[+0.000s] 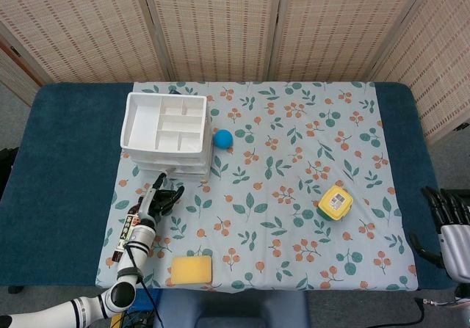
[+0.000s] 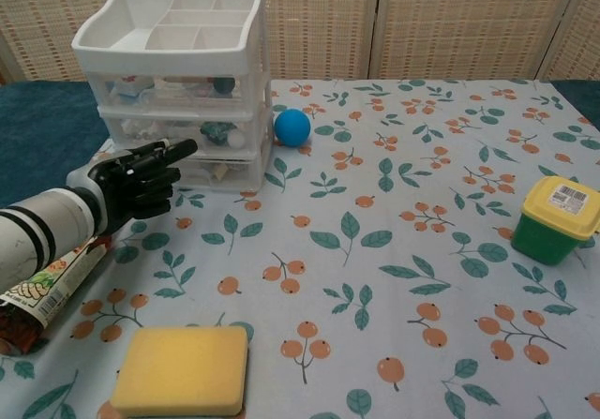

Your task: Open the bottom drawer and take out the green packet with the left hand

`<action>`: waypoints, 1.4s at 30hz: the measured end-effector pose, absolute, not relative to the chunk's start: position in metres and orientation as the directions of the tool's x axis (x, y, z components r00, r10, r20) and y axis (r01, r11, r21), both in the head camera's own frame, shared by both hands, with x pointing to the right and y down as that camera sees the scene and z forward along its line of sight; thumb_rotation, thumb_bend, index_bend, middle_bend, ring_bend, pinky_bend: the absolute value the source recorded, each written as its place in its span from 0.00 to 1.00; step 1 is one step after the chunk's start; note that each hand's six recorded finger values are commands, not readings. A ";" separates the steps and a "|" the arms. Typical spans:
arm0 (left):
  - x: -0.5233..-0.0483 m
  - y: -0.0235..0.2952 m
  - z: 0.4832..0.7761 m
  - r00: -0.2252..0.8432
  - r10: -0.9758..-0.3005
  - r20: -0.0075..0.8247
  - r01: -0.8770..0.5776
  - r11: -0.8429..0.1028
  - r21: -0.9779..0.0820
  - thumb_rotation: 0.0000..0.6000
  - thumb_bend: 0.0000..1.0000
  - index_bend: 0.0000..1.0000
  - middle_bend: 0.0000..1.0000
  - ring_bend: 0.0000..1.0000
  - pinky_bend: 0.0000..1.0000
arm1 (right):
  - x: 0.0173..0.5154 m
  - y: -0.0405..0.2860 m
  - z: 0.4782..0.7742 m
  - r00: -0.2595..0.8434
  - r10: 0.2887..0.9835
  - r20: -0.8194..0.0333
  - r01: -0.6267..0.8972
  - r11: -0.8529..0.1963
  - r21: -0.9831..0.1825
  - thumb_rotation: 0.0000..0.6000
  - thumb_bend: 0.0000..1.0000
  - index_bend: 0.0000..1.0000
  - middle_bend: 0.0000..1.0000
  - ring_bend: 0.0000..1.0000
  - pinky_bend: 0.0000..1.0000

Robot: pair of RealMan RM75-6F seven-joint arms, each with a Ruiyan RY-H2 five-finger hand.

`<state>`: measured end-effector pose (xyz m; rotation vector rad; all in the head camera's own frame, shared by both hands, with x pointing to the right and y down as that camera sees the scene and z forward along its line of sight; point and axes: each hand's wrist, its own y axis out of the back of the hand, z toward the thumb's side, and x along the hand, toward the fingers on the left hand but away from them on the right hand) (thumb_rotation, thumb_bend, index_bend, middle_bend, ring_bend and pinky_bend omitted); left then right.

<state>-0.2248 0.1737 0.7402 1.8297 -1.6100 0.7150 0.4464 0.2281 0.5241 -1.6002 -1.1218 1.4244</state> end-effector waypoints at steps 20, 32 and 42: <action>-0.208 0.170 0.748 0.140 -0.666 0.733 -0.969 0.060 0.239 1.00 0.27 0.22 0.96 1.00 1.00 | 0.451 0.233 0.526 -0.007 0.924 -0.383 0.154 -0.378 -0.913 1.00 0.36 0.00 0.07 0.00 0.00; -0.203 0.166 0.753 0.133 -0.649 0.750 -0.953 0.124 0.276 1.00 0.27 0.24 0.96 1.00 1.00 | 0.452 0.234 0.527 -0.013 0.921 -0.389 0.153 -0.383 -0.911 1.00 0.36 0.00 0.07 0.00 0.00; -0.204 0.161 0.756 0.125 -0.637 0.761 -0.948 0.149 0.280 1.00 0.27 0.27 0.96 1.00 1.00 | 0.453 0.233 0.527 -0.016 0.920 -0.390 0.151 -0.384 -0.911 1.00 0.36 0.00 0.07 0.00 0.00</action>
